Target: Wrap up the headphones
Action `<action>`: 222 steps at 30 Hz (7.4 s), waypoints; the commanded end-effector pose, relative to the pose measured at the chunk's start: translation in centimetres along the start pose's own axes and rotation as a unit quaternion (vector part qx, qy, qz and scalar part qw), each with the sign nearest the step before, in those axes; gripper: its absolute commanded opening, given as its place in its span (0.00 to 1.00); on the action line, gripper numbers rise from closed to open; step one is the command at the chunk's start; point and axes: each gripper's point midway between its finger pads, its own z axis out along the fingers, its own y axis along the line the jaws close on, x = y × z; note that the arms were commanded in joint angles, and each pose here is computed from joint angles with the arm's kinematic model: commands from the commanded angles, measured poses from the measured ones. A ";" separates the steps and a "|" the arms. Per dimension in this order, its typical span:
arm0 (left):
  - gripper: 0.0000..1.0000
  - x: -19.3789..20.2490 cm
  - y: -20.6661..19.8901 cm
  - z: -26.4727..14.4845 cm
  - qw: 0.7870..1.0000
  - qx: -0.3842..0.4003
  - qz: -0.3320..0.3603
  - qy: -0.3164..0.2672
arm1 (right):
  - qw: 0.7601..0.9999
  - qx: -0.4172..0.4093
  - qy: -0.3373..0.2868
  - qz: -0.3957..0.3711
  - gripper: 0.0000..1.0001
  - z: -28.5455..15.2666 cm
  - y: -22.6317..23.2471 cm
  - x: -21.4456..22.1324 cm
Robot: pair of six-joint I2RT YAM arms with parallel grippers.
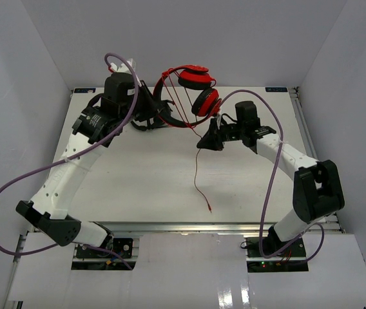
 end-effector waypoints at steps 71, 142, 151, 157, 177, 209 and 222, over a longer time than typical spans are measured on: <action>0.00 -3.4 -0.1 1.5 0.998 -0.040 0.014 -0.037 | 0.955 0.229 -0.143 0.120 0.91 9.2 -3.5 4.5; 0.00 18.7 6.4 6.2 0.831 0.111 0.498 0.221 | 0.899 0.137 0.266 -0.321 0.08 -12.4 -4.1 -8.6; 0.00 16.3 8.5 10.1 0.840 -0.022 0.502 0.204 | 0.937 0.019 0.243 -0.252 0.08 -9.1 3.1 -5.5; 0.00 13.2 7.9 10.0 0.880 -0.093 0.440 0.157 | 0.969 -0.081 0.174 -0.153 0.08 -7.0 7.6 -4.8; 0.00 8.7 3.6 7.7 0.979 -0.098 0.175 0.034 | 0.982 -0.170 0.049 0.064 0.12 -3.0 9.8 -5.2; 0.00 18.5 13.4 12.2 0.983 -0.130 -0.039 0.127 | 0.985 -0.054 0.120 0.108 0.16 1.4 0.9 6.0; 0.00 22.6 18.3 15.1 0.965 -0.171 -0.029 0.197 | 0.992 -0.039 0.098 0.068 0.23 -2.4 3.1 4.6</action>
